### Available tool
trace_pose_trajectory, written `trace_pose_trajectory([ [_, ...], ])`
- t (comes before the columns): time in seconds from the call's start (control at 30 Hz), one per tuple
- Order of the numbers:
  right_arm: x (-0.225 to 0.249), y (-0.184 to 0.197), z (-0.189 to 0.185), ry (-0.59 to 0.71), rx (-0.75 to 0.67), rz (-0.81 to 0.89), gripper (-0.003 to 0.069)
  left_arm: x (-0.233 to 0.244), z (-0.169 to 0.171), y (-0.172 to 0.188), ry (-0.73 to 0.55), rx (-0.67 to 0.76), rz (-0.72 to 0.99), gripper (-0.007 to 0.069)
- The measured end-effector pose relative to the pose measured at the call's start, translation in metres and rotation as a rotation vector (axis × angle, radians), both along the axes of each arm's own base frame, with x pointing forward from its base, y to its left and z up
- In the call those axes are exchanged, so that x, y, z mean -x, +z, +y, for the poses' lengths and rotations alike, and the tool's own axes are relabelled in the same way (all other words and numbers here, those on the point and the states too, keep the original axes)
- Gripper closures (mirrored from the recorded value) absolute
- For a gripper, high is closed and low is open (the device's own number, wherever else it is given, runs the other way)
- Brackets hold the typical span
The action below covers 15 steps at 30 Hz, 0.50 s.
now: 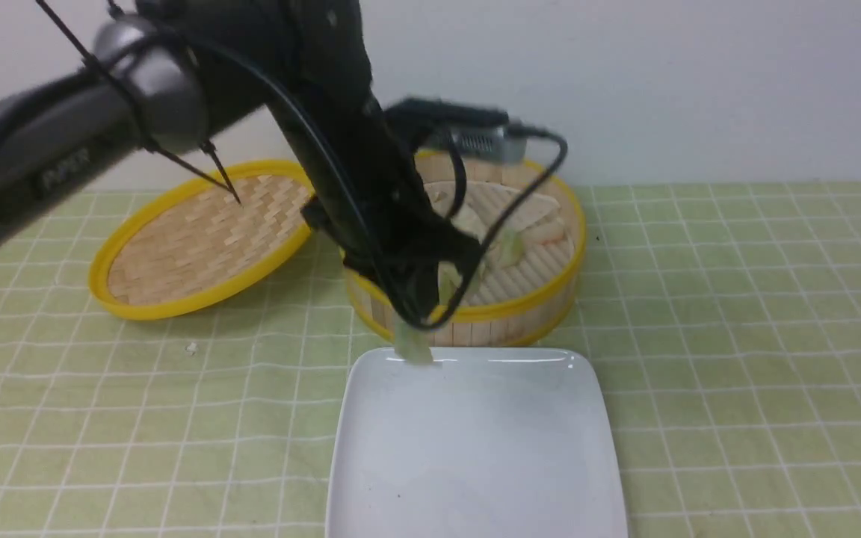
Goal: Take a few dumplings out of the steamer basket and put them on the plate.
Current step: Use the left arm to put the dumpling into the plate
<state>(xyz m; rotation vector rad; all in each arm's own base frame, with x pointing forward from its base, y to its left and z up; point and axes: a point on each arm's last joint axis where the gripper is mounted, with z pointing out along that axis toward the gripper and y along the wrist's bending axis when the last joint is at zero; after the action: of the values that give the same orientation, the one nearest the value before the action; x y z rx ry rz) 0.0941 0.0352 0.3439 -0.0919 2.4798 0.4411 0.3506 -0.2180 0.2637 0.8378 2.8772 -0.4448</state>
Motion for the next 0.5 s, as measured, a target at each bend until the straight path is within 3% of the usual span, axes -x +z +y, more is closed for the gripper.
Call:
trace_pose_trajectory([
  [0.33,0.000,0.000,0.000,0.005,0.005,-0.004,0.0659,0.007,-0.024,-0.067,-0.043,-0.077,0.143,0.0557],
  [0.47,0.000,0.000,0.000,0.009,0.008,-0.007,0.0659,0.007,-0.026,-0.073,-0.045,-0.084,0.155,0.0498],
  [0.5,-0.001,0.000,0.000,0.008,0.007,-0.011,0.0659,0.007,-0.026,-0.073,-0.043,-0.085,0.157,0.0447],
])
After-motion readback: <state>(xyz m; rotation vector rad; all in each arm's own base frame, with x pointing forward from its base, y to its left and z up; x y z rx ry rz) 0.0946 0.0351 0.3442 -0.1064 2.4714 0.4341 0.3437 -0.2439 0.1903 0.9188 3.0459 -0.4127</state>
